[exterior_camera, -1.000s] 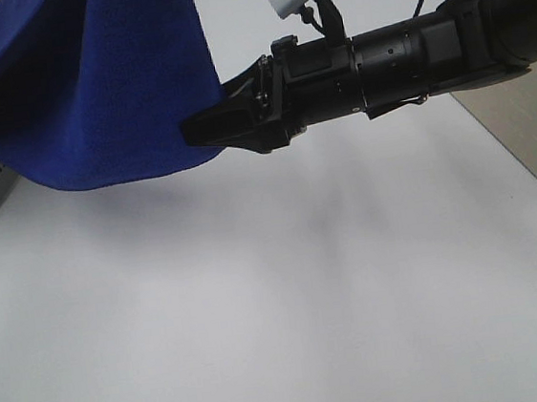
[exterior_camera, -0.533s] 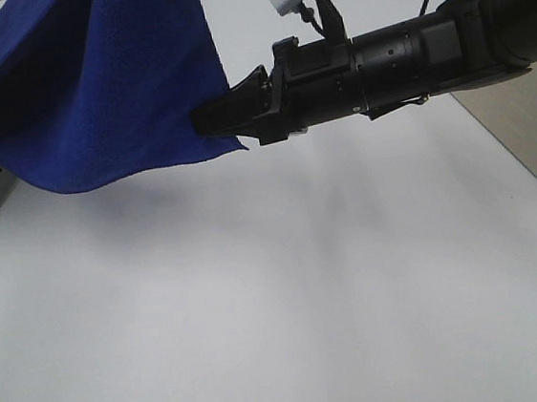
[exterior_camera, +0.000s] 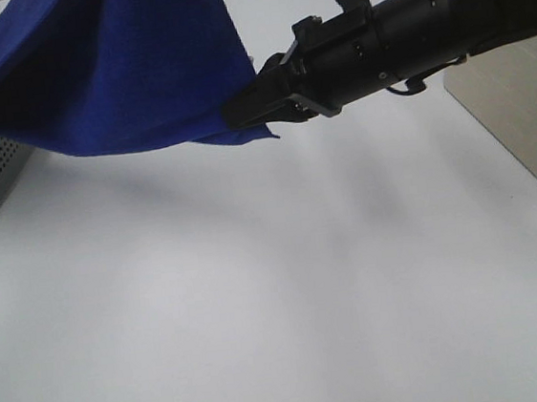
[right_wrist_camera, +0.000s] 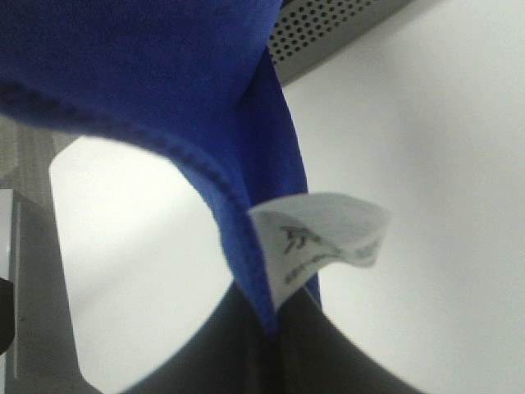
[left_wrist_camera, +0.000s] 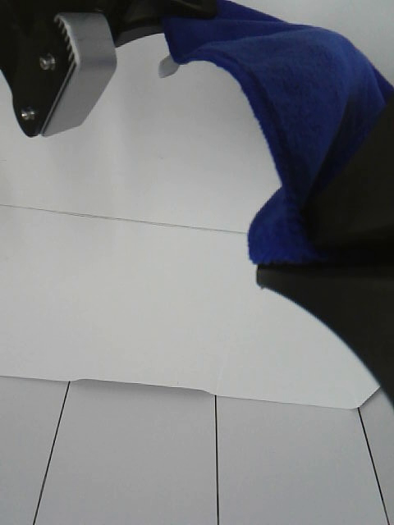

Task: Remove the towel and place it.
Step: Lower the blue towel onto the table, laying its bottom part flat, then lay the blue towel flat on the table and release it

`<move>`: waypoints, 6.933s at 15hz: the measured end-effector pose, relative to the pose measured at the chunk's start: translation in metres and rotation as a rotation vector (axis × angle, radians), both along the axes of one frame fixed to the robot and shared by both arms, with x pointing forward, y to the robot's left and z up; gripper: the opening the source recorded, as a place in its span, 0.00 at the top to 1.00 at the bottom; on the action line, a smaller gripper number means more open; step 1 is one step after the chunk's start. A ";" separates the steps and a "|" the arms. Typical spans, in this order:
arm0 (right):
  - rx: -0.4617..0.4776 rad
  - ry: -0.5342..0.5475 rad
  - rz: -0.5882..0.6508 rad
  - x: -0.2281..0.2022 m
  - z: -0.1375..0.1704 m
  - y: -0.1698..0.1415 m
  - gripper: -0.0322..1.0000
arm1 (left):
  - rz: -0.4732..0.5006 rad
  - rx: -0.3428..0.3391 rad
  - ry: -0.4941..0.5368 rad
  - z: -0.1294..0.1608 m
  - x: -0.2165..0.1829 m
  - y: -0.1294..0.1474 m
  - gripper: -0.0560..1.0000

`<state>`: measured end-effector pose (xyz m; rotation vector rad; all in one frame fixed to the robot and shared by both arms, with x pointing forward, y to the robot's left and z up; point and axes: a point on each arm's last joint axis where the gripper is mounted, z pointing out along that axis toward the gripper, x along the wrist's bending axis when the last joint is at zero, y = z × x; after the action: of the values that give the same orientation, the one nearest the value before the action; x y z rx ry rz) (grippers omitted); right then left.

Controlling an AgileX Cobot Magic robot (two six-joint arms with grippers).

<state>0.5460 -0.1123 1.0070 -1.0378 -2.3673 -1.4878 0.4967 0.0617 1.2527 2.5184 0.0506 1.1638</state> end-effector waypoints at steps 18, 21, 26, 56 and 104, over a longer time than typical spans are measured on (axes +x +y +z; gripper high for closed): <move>-0.677 -0.473 -0.543 -0.023 0.237 -0.091 0.95 | -0.009 -0.221 -0.386 0.037 0.031 0.008 0.95; -0.659 -0.620 -0.620 -0.020 0.258 -0.096 0.95 | 0.038 -0.339 -0.456 0.047 0.045 0.023 0.95; -0.441 -0.883 -0.707 0.007 0.276 -0.081 0.95 | 0.108 -0.524 -0.557 0.053 0.079 0.051 0.95; -0.411 -0.281 -0.575 0.107 0.212 -0.048 0.95 | 0.498 -0.469 0.001 -0.041 0.175 0.074 0.95; -0.673 1.015 -0.151 -0.153 -0.035 -0.092 0.95 | 0.833 -0.238 1.527 -0.283 -0.111 0.091 0.95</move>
<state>0.3927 -0.2041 0.9716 -1.5994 -1.9709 0.0072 0.3857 0.1524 0.9695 2.5037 1.5321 -0.8202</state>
